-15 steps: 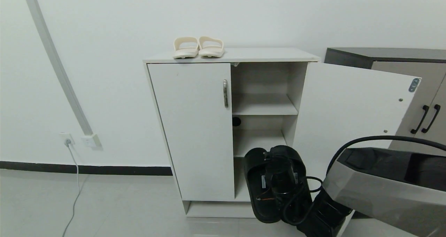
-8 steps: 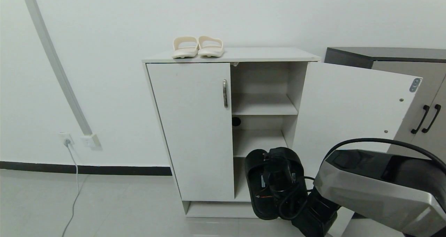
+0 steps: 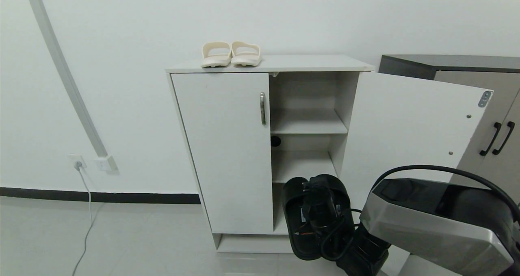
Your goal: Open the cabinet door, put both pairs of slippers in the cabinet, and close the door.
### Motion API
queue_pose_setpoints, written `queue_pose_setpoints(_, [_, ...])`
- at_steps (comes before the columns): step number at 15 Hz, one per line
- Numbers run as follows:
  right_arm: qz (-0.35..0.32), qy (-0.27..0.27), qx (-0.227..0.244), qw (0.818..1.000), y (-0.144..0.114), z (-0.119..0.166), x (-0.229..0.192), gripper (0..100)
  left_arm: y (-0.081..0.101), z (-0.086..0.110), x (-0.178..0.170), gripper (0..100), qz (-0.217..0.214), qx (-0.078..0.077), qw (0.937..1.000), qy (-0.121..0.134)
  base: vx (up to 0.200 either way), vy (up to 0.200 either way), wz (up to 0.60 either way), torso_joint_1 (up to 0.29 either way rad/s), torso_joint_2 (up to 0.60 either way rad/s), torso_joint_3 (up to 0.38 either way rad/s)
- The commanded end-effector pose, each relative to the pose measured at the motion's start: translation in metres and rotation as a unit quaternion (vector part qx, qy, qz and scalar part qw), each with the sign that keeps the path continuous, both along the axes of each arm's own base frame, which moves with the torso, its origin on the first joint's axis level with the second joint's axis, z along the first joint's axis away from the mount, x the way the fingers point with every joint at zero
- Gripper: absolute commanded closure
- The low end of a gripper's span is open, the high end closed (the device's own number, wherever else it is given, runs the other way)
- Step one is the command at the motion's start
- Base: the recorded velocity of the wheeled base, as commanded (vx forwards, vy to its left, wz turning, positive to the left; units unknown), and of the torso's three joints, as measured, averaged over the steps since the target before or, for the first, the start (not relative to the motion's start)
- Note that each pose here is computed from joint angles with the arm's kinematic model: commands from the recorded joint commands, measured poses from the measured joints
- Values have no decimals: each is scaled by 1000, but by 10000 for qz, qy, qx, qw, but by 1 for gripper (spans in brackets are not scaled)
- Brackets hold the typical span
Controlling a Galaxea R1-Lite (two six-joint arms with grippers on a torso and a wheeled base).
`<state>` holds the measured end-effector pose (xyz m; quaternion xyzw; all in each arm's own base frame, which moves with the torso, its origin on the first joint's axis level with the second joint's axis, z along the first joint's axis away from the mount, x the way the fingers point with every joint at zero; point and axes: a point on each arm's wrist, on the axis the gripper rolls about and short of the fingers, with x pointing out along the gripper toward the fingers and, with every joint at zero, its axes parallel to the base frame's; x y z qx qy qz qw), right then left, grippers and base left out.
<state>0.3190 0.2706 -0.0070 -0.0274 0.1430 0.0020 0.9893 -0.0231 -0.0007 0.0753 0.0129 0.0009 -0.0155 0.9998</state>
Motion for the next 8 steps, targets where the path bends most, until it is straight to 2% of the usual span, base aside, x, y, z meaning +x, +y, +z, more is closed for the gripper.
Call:
queue_pose_setpoints(1, [5,-2,0,10000,1,0,0,100,0,0,0,100,2,2,10000,12,0,0,0,2,-2,-100])
queue_pose_setpoints(8, [12,29,-23,10000,2,-7,2,100,0,0,0,100,-6,-6,10000,13,0,0,0,4,4,-187])
